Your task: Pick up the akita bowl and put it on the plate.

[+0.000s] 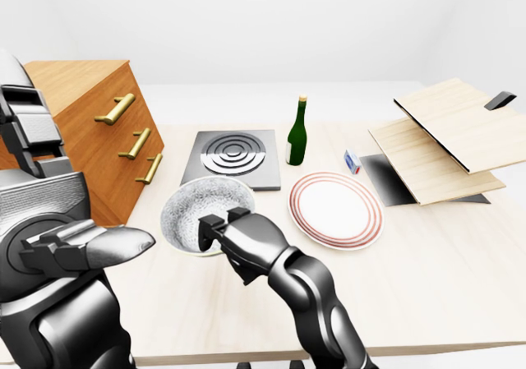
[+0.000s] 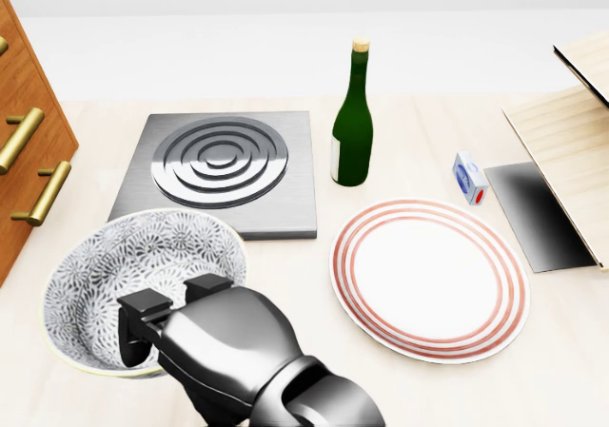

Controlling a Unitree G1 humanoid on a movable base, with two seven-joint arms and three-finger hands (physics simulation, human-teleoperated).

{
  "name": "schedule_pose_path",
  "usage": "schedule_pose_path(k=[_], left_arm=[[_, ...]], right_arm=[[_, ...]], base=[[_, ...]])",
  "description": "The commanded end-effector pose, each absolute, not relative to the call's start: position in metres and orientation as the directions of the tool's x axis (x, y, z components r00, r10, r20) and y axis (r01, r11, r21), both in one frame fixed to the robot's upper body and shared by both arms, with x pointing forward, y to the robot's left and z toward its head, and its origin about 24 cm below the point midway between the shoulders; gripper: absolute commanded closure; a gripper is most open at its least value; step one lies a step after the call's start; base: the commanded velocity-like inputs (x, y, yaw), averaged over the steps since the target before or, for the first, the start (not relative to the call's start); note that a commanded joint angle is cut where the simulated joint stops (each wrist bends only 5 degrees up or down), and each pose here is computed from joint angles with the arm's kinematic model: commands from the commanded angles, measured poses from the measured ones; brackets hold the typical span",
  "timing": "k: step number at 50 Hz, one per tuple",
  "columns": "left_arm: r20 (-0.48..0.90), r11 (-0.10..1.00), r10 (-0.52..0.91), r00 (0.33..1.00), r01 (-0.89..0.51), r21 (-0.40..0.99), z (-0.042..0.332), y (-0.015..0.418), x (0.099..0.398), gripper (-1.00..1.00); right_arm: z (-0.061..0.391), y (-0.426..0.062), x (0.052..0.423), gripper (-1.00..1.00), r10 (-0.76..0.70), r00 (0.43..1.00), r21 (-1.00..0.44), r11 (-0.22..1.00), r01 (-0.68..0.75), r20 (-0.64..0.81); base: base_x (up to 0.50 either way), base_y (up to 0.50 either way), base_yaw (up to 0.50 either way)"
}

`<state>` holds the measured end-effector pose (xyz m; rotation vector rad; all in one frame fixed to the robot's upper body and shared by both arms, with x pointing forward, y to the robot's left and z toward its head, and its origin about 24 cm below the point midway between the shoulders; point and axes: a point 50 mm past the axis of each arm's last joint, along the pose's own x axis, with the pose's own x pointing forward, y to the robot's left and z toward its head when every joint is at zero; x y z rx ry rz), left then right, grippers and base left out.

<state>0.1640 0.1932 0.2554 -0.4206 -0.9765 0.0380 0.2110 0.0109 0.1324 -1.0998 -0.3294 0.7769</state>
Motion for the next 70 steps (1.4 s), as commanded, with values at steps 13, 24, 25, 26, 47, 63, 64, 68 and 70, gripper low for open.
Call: schedule_pose_path(k=[13, 24, 25, 26, 47, 63, 64, 68, 70], left_arm=[[0.798, 0.919, 0.221, 0.561, 0.154, -0.363, 0.256, 0.193, 0.163, -1.00], [0.796, 0.921, 0.216, 0.566, 0.151, -0.358, 0.255, 0.193, 0.165, -1.00], [0.796, 0.921, 0.216, 0.566, 0.152, -0.358, 0.255, 0.193, 0.165, -1.00], [0.797, 0.921, 0.217, 0.564, 0.152, -0.358, 0.256, 0.193, 0.164, -1.00], [0.801, 0.923, 0.216, 0.559, 0.151, -0.354, 0.256, 0.193, 0.163, -1.00], [0.803, 0.927, 0.202, 0.561, 0.155, -0.342, 0.255, 0.191, 0.162, -1.00], [0.803, 0.926, 0.204, 0.560, 0.154, -0.343, 0.255, 0.192, 0.162, -1.00], [0.803, 0.929, 0.201, 0.562, 0.151, -0.339, 0.255, 0.191, 0.163, -1.00], [0.803, 0.929, 0.201, 0.561, 0.151, -0.339, 0.255, 0.191, 0.163, -1.00]], right_arm=[[0.191, -0.002, 0.219, 0.95, 0.632, 0.767, -0.935, 0.328, -0.134, 0.112], [0.188, -0.009, 0.227, 0.95, 0.621, 0.778, -0.940, 0.313, -0.132, 0.098], [0.185, -0.012, 0.228, 0.95, 0.628, 0.773, -0.948, 0.291, -0.130, 0.087], [0.185, -0.013, 0.228, 0.96, 0.630, 0.771, -0.945, 0.297, -0.133, 0.090], [0.198, -0.069, 0.250, 0.96, 0.509, 0.849, -0.959, 0.284, -0.011, 0.141], [0.189, -0.127, 0.265, 0.95, 0.363, 0.928, -0.957, 0.290, -0.027, 0.084], [0.194, -0.127, 0.265, 0.96, 0.375, 0.921, -0.952, 0.305, -0.016, 0.104], [0.198, -0.132, 0.263, 0.95, 0.344, 0.932, -0.953, 0.303, 0.007, 0.117], [0.198, -0.132, 0.263, 0.95, 0.344, 0.932, -0.953, 0.303, 0.007, 0.116]], base=[[0.00, 0.00, 0.00], [0.00, 0.00, 0.00], [0.00, 0.00, 0.00], [0.00, 0.00, 0.00], [0.00, 0.00, 0.00], [0.00, 0.00, 0.00], [0.00, 0.00, 0.00], [0.00, 0.00, 0.00], [0.00, 0.00, 0.00]])
